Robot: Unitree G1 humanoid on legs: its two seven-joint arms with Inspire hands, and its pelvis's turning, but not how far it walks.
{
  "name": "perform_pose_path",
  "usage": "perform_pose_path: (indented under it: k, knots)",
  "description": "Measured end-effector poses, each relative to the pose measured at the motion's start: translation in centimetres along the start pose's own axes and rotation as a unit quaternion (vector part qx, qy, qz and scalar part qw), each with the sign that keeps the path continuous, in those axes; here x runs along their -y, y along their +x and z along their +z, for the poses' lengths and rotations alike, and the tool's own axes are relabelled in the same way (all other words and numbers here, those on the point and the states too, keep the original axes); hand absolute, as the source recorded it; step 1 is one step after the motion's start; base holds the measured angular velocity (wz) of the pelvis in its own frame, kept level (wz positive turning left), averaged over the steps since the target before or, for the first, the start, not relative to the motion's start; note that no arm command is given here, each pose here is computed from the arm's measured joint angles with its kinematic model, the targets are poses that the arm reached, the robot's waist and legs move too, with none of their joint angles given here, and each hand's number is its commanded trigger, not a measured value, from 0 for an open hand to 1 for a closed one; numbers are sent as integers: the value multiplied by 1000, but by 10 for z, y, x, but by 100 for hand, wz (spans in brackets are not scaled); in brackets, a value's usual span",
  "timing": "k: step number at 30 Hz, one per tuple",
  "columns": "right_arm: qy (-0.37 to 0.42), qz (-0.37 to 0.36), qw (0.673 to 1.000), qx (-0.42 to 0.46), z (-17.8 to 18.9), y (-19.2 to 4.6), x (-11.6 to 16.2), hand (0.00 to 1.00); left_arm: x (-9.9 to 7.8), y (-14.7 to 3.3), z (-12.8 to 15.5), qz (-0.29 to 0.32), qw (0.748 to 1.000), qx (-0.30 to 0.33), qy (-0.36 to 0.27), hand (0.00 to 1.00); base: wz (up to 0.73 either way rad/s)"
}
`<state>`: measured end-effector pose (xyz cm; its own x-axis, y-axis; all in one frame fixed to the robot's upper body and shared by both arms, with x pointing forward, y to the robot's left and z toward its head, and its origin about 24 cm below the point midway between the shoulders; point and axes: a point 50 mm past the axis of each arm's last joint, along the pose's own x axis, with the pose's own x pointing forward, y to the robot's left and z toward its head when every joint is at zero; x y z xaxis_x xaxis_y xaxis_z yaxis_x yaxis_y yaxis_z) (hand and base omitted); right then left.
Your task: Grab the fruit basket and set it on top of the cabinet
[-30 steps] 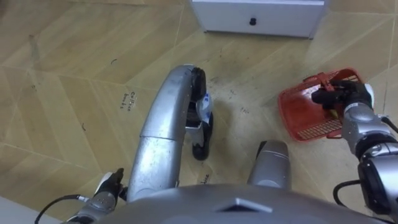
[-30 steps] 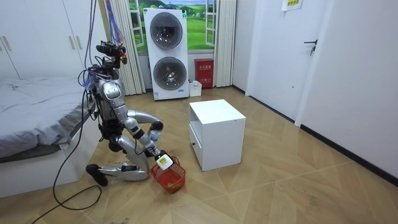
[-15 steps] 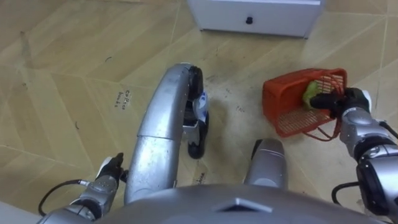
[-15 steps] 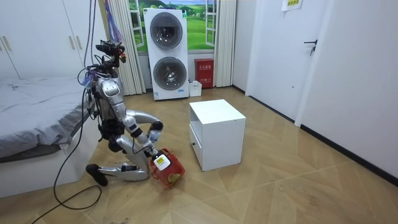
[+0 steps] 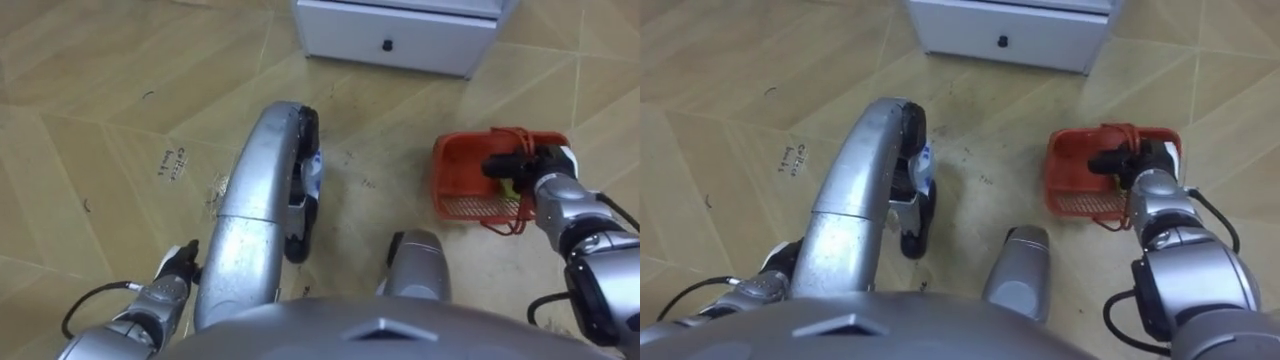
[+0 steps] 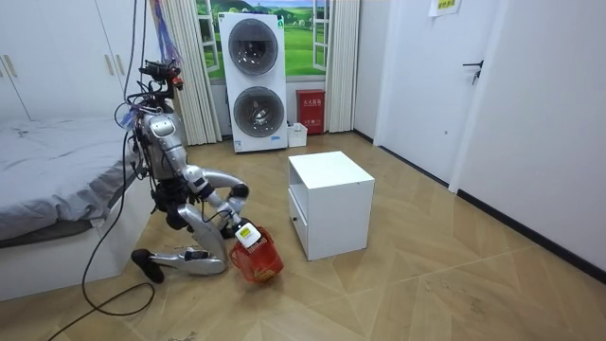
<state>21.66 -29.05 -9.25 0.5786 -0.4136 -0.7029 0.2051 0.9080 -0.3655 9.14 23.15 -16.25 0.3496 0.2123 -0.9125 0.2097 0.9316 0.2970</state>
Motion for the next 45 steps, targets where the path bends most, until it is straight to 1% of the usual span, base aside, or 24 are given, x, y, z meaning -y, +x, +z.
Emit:
perform_pose_path:
  k: [7,12,18,21,22,25,26,27,29,31,32,33,36,38,39,40,42,44,45]
  knots:
    - [6,14,998,54,26,-2,-8,100,-7,1,7,13,1000,7,-20,0,9]
    - [12,20,995,97,53,-4,-16,100,-12,2,15,22,999,13,-35,0,-3]
    - [16,26,988,148,93,-8,-23,100,-19,4,30,37,997,20,-63,0,-40]
    - [21,30,984,172,103,-12,-26,100,-23,4,25,44,996,8,-79,0,-43]
    - [22,32,984,174,103,-13,-28,100,-24,3,24,47,995,4,-86,0,-59]
    - [17,47,981,189,100,-18,-39,100,-30,0,4,59,993,-21,-105,0,-43]
    - [19,34,980,195,95,-19,-30,100,-32,-1,1,61,993,-17,-98,0,76]
    - [27,8,978,207,95,-21,-11,100,-33,-1,10,62,993,3,-99,0,110]
    - [36,-20,977,210,95,-21,1,100,-35,0,24,64,991,24,-116,0,46]
    - [32,-4,979,203,86,-22,-13,100,-39,-1,24,78,987,22,-137,0,-78]
    - [20,4,982,190,71,-22,-20,100,-38,-1,18,89,986,8,-142,0,-103]
    - [14,9,983,184,59,-24,-23,100,-37,-2,9,96,984,-6,-149,0,-100]
    - [7,6,982,188,46,-26,-22,100,-34,-5,-14,106,982,-24,-155,0,-62]
    - [7,-9,980,196,44,-29,-18,100,-36,-7,-17,114,981,-16,-154,0,11]
    - [13,-23,980,198,43,-30,-14,100,-30,-6,-14,109,981,-9,-158,0,30]
    - [17,-26,980,198,43,-30,-15,100,-28,-6,-15,106,982,-6,-158,0,20]
    - [30,-16,976,215,51,-35,-22,100,-24,-9,-26,105,982,-8,-160,0,17]
    - [34,-18,972,230,58,-37,-20,100,-23,-11,-31,105,982,-11,-157,0,45]
    - [35,-16,971,234,59,-39,-22,100,-22,-14,-38,107,983,-18,-146,0,49]
